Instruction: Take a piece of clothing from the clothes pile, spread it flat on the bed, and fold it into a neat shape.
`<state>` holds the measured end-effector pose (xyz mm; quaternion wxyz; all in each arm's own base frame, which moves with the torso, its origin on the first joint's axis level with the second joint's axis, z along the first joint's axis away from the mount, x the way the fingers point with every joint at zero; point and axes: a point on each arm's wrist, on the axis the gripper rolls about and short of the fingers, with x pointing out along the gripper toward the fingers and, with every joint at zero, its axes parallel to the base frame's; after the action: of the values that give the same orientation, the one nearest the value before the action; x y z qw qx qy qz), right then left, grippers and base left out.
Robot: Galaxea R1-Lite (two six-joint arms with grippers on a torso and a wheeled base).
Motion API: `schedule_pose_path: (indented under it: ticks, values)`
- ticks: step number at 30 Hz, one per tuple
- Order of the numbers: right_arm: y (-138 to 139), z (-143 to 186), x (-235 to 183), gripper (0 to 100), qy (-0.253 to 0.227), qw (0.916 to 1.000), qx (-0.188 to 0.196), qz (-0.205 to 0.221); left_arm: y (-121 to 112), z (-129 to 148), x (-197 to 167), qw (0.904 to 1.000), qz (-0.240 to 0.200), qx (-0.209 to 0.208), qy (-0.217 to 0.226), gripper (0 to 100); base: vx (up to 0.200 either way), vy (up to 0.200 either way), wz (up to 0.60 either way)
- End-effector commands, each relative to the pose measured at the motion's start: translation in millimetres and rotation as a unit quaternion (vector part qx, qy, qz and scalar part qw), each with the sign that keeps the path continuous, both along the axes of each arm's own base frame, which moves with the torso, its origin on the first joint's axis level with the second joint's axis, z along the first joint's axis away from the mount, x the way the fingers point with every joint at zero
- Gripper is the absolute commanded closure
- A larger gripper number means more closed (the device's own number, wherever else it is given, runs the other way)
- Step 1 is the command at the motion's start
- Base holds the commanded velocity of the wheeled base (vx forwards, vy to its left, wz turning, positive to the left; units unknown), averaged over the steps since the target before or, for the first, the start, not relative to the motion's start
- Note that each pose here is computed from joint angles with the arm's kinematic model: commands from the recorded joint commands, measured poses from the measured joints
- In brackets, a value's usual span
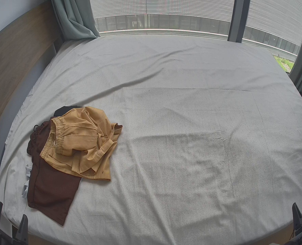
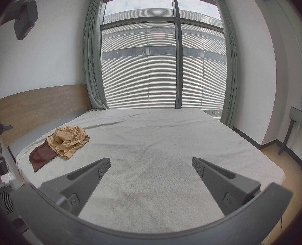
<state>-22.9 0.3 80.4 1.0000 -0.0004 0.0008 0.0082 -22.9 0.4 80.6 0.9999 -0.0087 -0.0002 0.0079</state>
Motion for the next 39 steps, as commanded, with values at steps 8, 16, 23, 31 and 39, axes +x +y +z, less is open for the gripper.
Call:
schedule_pose_path:
  ticks: [8,16,23,31,39]
  values:
    - [0.0,-4.2,-0.2,0,-0.002,1.0,0.0,0.0,0.0,-4.7,0.0,1.0,0.001,-0.004,-0.001,0,0.0,0.0,0.0]
    - [0.0,-4.7,0.0,0,-0.001,1.0,0.0,0.0,0.0,-4.9,0.0,1.0,0.001,-0.002,0.0,0,0.0,0.0,0.0]
    - [0.0,-4.7,0.0,0,-0.001,1.0,0.0,0.0,0.0,-4.9,0.0,1.0,0.001,-0.001,0.0,0,0.0,0.0,0.0]
    - [0.0,-4.7,0.0,0,-0.001,1.0,0.0,0.0,0.0,-4.7,0.0,1.0,0.0,0.002,-0.001,0,0.0,0.0,0.0]
    - [0.0,-4.7,0.0,0,-0.001,1.0,0.0,0.0,-0.3,26.1,-5.5,0.9964,0.004,-0.002,-0.084,0,0.0,0.0,0.0]
